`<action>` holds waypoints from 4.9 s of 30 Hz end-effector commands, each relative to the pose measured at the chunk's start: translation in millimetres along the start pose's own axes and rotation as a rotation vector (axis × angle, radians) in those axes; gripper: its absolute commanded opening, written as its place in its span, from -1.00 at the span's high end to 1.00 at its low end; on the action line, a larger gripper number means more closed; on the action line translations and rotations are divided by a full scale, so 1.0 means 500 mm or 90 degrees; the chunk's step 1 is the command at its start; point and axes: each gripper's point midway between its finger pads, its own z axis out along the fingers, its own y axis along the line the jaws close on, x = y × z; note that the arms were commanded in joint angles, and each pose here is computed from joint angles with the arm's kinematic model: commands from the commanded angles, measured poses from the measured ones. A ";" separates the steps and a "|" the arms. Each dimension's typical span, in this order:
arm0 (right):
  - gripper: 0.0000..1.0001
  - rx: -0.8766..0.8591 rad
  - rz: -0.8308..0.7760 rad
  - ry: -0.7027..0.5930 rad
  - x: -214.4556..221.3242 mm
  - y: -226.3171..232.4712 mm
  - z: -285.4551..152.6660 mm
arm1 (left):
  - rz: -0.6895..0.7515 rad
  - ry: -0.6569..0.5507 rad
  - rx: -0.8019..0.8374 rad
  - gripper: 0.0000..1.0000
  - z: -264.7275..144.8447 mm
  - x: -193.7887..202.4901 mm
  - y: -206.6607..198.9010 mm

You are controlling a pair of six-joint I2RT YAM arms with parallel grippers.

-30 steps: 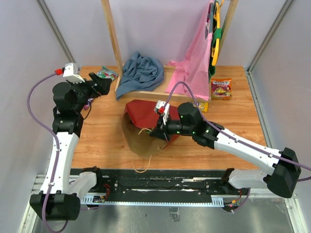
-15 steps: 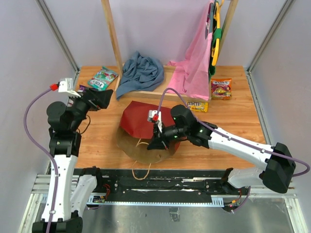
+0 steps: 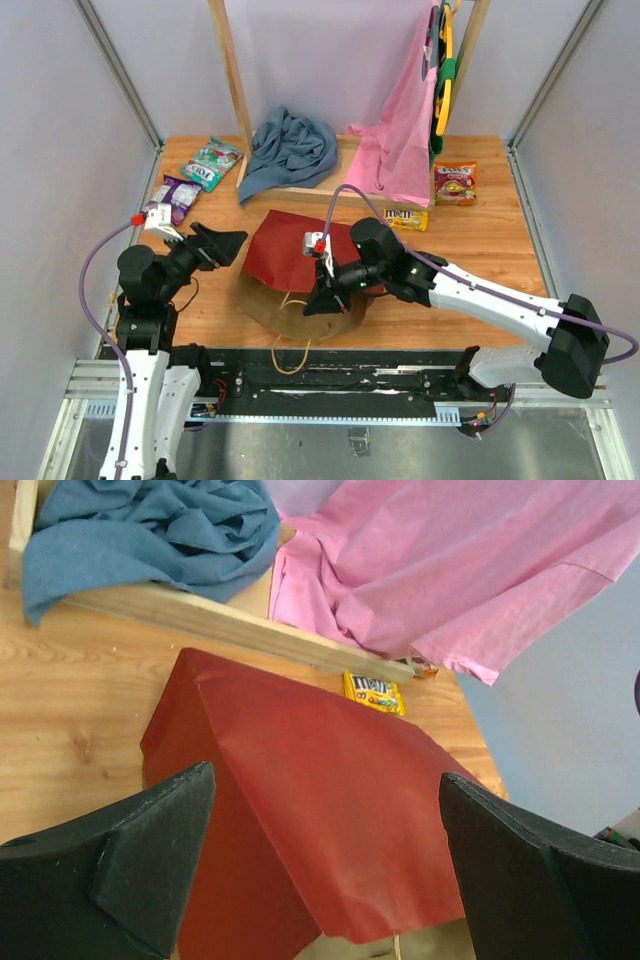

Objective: Take the snacks out of the paper bag
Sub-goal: Take out the snack from the paper bag.

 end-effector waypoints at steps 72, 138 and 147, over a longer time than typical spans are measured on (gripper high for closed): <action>0.99 0.228 -0.014 -0.154 -0.179 -0.130 -0.095 | 0.170 0.039 0.290 -0.97 0.000 -0.002 -0.186; 0.99 0.513 0.009 -0.350 -0.268 -0.133 -0.269 | 0.173 0.036 -0.102 -0.08 0.076 0.365 -0.102; 0.99 0.503 0.007 -0.356 -0.268 -0.122 -0.270 | 0.095 0.078 -0.099 0.06 0.114 0.378 -0.064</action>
